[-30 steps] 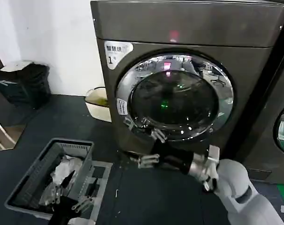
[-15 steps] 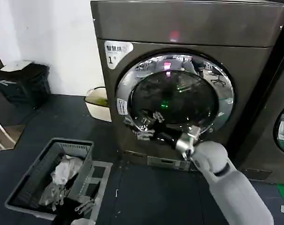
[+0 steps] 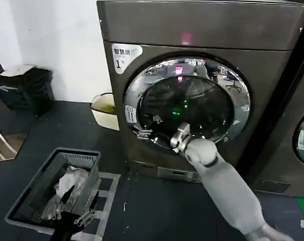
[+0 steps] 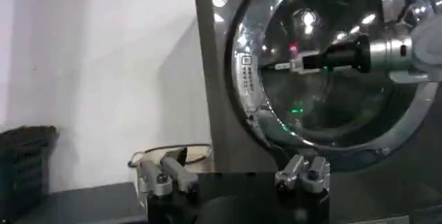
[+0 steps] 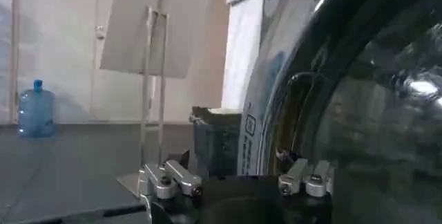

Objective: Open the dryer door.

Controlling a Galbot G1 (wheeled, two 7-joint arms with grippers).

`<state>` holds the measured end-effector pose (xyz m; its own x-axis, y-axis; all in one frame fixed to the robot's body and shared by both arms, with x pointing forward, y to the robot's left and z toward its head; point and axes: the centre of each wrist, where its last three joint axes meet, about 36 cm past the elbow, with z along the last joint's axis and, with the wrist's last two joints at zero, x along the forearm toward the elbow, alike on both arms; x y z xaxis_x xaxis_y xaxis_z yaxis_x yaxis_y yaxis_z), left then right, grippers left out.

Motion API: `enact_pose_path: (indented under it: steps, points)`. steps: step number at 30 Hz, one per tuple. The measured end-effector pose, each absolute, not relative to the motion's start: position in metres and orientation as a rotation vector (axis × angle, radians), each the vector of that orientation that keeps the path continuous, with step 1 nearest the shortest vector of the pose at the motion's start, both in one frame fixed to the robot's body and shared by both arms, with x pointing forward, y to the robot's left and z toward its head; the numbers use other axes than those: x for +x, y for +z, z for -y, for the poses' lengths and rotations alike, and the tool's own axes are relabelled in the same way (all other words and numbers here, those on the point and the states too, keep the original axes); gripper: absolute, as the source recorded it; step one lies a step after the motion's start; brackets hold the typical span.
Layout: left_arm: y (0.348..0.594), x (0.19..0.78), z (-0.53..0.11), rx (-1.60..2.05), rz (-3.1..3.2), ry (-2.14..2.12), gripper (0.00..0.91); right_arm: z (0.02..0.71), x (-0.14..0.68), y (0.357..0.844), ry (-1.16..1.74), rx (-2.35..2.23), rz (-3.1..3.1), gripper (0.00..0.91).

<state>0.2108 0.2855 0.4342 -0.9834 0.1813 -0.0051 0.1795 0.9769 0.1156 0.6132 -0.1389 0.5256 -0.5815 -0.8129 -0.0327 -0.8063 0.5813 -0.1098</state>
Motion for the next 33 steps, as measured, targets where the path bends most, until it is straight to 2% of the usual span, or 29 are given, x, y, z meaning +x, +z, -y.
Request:
enact_pose_path:
  steps: [8,16,21,33]
  points:
    - [0.442,0.209,-0.285,0.296,-3.129,0.175,0.907,0.131,0.627,0.526,-0.105,-1.476,-2.715,0.907]
    - [0.442,0.216,-0.297,0.328,-3.142,0.144,0.907,0.157,0.618,0.522,-0.079,-1.719,-2.597,0.907]
    - [0.444,0.231,-0.331,0.442,-3.089,-0.042,0.907,0.178,0.607,0.521,-0.115,-1.884,-2.491,0.907]
    - [0.468,0.293,-0.420,0.518,-3.033,-0.127,0.907,0.224,0.575,0.521,-0.125,-2.236,-2.219,0.907]
